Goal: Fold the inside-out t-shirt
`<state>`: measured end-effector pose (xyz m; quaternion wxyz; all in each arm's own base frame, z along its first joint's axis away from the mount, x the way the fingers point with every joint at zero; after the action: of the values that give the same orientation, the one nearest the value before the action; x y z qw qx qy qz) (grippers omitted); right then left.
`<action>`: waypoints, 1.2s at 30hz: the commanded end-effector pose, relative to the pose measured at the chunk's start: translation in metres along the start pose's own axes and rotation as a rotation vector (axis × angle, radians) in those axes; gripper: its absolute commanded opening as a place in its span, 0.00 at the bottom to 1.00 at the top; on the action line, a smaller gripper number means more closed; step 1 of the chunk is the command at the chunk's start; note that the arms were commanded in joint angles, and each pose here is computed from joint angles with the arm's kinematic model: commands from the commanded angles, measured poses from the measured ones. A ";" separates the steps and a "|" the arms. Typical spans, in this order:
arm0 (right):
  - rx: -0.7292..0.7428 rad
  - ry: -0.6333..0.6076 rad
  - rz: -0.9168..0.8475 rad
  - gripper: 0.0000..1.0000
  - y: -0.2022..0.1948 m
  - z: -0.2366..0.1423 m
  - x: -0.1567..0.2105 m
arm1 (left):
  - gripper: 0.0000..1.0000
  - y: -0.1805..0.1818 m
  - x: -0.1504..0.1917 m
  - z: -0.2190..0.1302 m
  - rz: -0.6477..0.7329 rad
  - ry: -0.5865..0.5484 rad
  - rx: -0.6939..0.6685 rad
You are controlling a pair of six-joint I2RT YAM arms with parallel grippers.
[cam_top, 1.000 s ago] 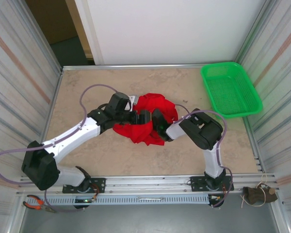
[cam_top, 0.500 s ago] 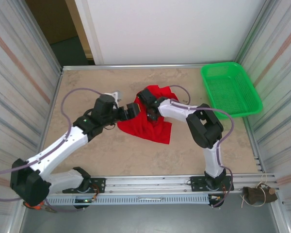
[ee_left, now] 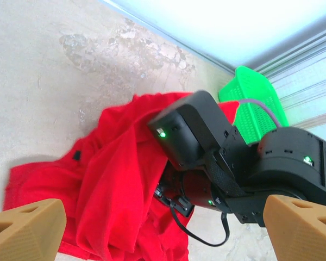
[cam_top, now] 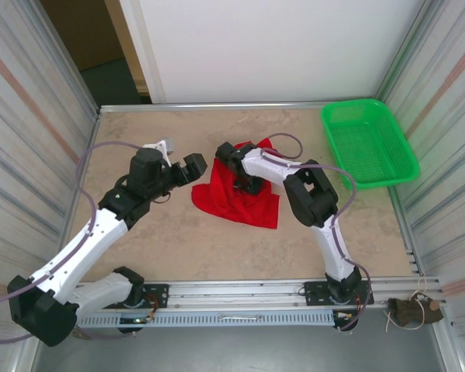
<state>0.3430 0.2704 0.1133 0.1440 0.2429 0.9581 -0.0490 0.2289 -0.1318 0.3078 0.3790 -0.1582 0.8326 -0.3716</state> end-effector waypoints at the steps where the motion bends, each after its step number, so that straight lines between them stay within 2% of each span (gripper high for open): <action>1: 0.036 0.130 -0.066 0.00 -0.011 0.042 0.021 | 0.94 -0.001 -0.007 -0.011 -0.019 -0.025 0.035; 7: -0.194 -0.053 -0.351 0.00 -0.007 -0.040 -0.004 | 0.95 0.005 -0.019 -0.015 -0.051 0.002 0.038; 11: -0.281 -0.134 -0.512 0.00 -0.021 -0.102 -0.022 | 0.95 0.002 -0.020 -0.007 -0.028 0.080 0.063; 14: -0.334 -0.175 -0.564 0.00 -0.033 -0.140 -0.033 | 0.95 0.003 -0.012 0.005 -0.016 0.134 0.081; 18: -0.394 -0.207 -0.590 0.00 -0.045 -0.174 -0.039 | 0.96 -0.011 -0.001 0.018 0.017 0.146 0.164; 22: -0.423 -0.223 -0.622 0.00 -0.050 -0.193 -0.037 | 0.97 -0.036 0.000 0.035 0.069 0.158 0.206; 27: -0.422 -0.211 -0.643 0.00 -0.055 -0.197 -0.039 | 0.99 -0.062 0.015 0.048 0.122 0.169 0.297; 34: -0.398 -0.185 -0.647 0.00 -0.056 -0.184 -0.041 | 0.99 -0.063 0.051 0.020 0.210 0.028 0.322; 36: -0.395 -0.179 -0.653 0.00 -0.055 -0.182 -0.039 | 0.99 -0.065 0.058 0.015 0.242 0.018 0.323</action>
<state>0.3049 0.2350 0.3015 0.2543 -0.0987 0.9593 0.0735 0.2065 -0.2188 0.3033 0.3635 0.0062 0.8087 -0.4624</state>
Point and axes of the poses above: each hand's point on the last joint's axis, 136 mm out from that joint toward the fingers, its own z axis out along the fingers, its own y axis along the line the jaws close on, x = y × z, the point moved 10 cm from there along -z, back along the fingers, and after that the axes turned 9 degrees about -z, right-handed, at the moved point
